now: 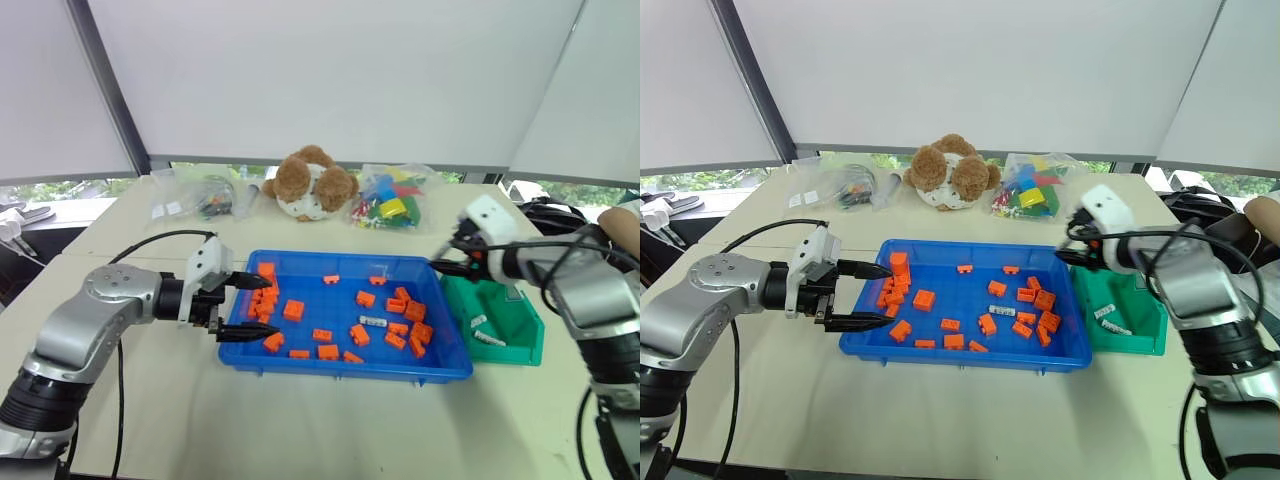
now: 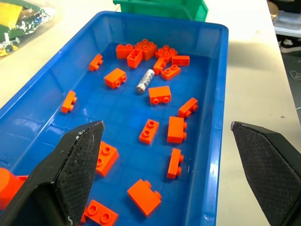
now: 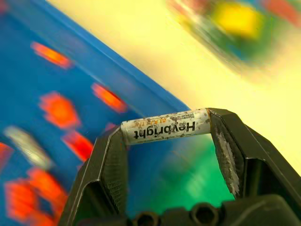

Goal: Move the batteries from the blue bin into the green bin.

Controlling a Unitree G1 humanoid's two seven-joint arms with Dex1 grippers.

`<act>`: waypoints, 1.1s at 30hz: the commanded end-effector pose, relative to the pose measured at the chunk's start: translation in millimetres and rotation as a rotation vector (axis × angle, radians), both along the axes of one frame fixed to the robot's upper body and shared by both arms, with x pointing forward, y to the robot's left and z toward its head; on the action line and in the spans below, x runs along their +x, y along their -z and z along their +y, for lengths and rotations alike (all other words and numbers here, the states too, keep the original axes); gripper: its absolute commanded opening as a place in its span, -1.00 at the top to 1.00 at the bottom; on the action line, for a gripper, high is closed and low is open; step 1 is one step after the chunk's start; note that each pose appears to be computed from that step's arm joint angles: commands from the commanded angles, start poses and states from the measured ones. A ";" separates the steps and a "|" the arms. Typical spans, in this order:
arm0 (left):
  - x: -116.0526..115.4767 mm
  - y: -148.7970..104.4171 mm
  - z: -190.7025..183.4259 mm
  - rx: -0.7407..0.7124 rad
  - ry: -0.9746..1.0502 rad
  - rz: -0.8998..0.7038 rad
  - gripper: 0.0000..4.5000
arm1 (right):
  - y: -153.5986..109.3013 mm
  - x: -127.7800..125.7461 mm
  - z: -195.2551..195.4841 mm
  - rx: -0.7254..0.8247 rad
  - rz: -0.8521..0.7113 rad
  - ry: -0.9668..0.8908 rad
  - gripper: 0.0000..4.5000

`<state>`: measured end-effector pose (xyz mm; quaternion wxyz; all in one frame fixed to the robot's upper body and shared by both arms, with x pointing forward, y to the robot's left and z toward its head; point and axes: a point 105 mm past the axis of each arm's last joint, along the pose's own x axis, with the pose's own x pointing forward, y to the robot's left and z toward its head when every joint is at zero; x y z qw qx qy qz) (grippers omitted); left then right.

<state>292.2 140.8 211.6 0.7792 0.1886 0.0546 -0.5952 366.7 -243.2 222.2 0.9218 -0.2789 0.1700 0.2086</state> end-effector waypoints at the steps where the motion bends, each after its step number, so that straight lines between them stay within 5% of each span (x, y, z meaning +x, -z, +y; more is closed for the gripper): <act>1: -0.9 -11.4 -0.8 -0.013 0.012 -0.050 -1.00 | -9.5 -8.0 -22.4 -0.044 -0.038 0.040 0.03; 11: -0.1 -12.6 -2.1 -0.004 0.036 -0.060 -1.00 | 9.6 -19.5 -45.3 -0.035 0.019 0.098 0.03; 12: 0.2 -13.0 -2.3 -0.004 0.037 -0.061 -1.00 | 9.0 -19.6 -46.8 -0.033 0.015 0.105 -0.45; 15: 0.8 -14.0 -3.1 -0.006 0.041 -0.062 -1.00 | 5.7 -20.9 -48.8 -0.038 0.008 0.107 -0.98; 20: 1.5 -14.6 -3.8 -0.009 0.046 -0.060 -1.00 | -15.1 -18.4 -42.9 -0.019 -0.053 0.098 -0.98; 24: 2.2 -14.1 -4.0 -0.006 0.046 -0.058 -1.00 | -31.0 -19.6 -0.2 0.058 -0.068 -0.053 -0.98; 33: 3.5 -15.1 -6.9 -0.010 0.047 -0.064 -1.00 | 27.0 -35.3 77.9 0.003 0.122 -0.418 -0.98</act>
